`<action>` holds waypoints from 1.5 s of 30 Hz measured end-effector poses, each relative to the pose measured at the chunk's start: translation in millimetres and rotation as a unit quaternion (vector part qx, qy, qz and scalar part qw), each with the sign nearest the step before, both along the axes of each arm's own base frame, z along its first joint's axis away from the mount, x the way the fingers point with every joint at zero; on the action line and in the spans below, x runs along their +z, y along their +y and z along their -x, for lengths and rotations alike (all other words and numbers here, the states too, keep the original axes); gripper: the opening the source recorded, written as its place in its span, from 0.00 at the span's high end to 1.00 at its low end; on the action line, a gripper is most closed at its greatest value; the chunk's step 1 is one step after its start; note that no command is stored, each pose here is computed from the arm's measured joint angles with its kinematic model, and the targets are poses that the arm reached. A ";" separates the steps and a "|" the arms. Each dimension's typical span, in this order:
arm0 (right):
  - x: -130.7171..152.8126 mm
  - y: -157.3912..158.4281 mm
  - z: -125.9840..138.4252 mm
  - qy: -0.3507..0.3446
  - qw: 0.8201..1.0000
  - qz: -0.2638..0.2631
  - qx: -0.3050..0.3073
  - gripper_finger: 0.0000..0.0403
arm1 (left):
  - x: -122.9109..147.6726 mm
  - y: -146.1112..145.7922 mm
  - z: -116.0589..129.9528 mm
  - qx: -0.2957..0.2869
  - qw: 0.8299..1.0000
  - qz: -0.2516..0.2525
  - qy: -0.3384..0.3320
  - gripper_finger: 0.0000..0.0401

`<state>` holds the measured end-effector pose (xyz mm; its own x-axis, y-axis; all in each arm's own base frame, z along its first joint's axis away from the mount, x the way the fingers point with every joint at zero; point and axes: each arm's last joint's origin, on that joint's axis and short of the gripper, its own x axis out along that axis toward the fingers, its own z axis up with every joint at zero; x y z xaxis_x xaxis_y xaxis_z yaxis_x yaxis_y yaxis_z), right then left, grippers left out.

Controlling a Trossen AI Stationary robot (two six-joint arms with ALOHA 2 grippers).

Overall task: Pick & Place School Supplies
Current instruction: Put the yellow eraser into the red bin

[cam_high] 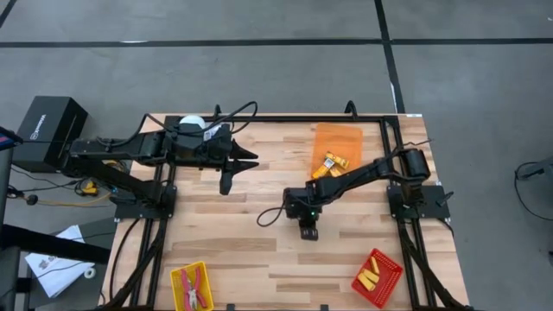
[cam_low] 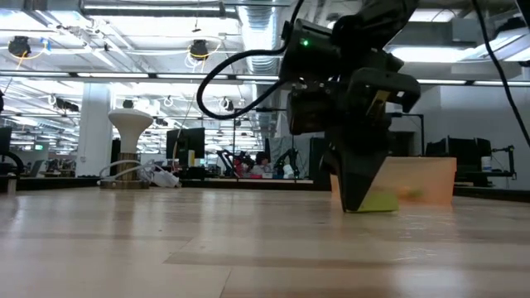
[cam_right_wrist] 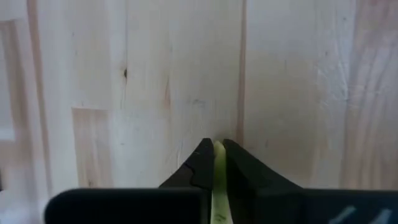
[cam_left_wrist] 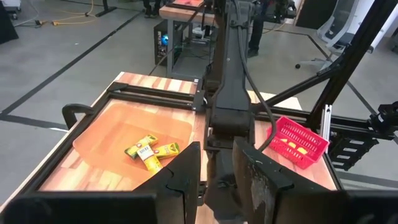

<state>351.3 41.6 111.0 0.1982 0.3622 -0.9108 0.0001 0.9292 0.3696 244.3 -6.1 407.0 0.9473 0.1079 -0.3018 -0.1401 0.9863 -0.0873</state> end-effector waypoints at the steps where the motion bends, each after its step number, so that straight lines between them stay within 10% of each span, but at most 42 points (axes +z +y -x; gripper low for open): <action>1: -0.1 -1.9 -0.2 0.000 1.000 -0.004 -0.001 0.97 | 0.0 0.0 0.0 0.000 1.000 0.000 0.000 0.77; 11: 20.4 -14.1 -21.2 -0.047 0.999 -0.009 -0.014 0.99 | 0.2 0.0 -0.1 0.000 1.000 -0.001 -0.001 0.77; 23: 122.5 -21.8 -42.4 -0.074 0.996 -0.007 0.045 0.99 | 0.3 0.0 -0.1 -0.004 1.000 -0.015 0.000 0.77; 35: 257.7 12.6 52.5 -0.133 0.989 0.024 -0.061 0.99 | 0.7 0.1 -0.2 -0.010 0.999 -0.036 0.000 0.77; 45: 226.7 93.7 139.2 -0.010 0.982 0.034 -0.187 0.99 | 0.7 -0.1 -0.2 -0.014 0.999 -0.039 0.001 0.77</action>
